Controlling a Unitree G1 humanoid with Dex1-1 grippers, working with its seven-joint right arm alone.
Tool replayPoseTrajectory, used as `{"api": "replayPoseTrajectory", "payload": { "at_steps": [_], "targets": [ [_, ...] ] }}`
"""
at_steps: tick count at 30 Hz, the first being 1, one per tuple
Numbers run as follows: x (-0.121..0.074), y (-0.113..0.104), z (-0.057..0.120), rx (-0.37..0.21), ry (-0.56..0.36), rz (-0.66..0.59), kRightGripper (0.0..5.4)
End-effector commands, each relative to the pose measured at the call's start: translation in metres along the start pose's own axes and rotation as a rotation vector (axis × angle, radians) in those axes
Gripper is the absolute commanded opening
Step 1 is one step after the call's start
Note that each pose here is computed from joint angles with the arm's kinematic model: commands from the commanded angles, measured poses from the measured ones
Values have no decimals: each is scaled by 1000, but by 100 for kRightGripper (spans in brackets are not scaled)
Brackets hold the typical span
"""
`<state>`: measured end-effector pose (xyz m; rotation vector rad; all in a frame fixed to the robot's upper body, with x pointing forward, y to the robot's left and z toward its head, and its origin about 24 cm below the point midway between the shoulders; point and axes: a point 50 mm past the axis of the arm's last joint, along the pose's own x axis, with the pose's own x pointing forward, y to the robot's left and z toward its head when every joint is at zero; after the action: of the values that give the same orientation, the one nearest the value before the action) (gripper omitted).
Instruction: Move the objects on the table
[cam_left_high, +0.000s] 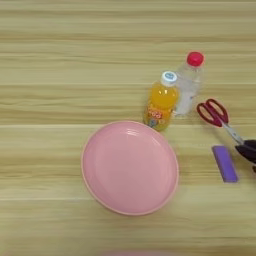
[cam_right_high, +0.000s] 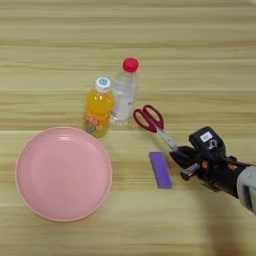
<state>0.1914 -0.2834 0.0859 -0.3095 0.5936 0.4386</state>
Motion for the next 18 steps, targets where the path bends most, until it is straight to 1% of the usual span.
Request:
{"api": "replayPoseTrajectory", "payload": {
  "at_steps": [1,6,9,11,16,18],
  "targets": [
    [2,-18,21,-84,-63,-96,68],
    [19,-27,13,-88,-28,-164,68],
    [27,-31,5,-72,-4,-185,68],
    [29,-33,0,-63,10,-189,68],
    [31,-35,-12,-77,56,-205,68],
    [31,-34,-16,-74,70,-198,67]
  ]
}}
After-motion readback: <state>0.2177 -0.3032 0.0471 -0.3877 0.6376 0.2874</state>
